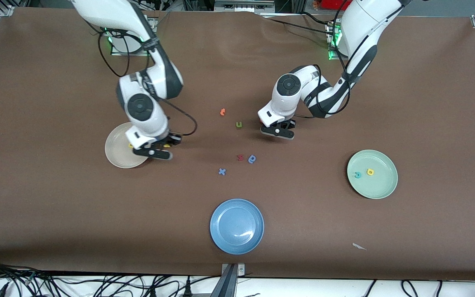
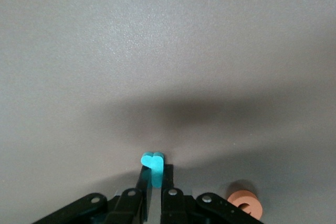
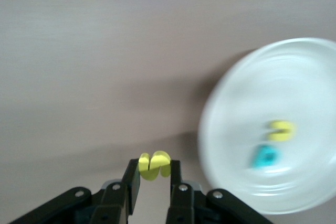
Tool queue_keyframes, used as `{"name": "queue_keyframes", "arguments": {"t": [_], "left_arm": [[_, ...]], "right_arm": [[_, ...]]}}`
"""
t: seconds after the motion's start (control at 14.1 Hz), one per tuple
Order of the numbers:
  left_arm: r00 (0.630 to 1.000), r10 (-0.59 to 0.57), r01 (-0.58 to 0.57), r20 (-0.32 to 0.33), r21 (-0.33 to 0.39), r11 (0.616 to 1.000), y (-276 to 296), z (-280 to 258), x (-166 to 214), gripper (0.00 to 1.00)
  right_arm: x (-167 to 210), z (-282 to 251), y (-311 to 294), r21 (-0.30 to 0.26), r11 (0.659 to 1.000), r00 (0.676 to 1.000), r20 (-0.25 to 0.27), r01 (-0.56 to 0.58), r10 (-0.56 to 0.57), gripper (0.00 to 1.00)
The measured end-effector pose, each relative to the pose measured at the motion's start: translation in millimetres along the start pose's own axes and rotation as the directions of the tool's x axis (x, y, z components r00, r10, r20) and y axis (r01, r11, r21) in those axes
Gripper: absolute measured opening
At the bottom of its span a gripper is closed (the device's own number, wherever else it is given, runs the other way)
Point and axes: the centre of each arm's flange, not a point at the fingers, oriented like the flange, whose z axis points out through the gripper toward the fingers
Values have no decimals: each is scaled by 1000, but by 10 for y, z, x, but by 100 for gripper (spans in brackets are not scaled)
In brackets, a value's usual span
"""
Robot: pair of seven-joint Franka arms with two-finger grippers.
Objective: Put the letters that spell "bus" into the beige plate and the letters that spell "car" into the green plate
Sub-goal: 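Place s on beige plate with the right gripper while the left gripper places d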
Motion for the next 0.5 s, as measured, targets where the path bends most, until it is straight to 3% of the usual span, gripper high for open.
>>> {"name": "queue_keyframes", "arguments": {"t": [0.21,0.5], "left_arm": [[1000,0,0,0,0,1000,-1,0,2,11],[999,-45,45,-23,9,999,-368,-75,231,11]], "right_arm": [[103,117,730,-31,998,998,32,63,-62,27],[131,310,1237,-40,994,992,75,101,-98,27]]}}
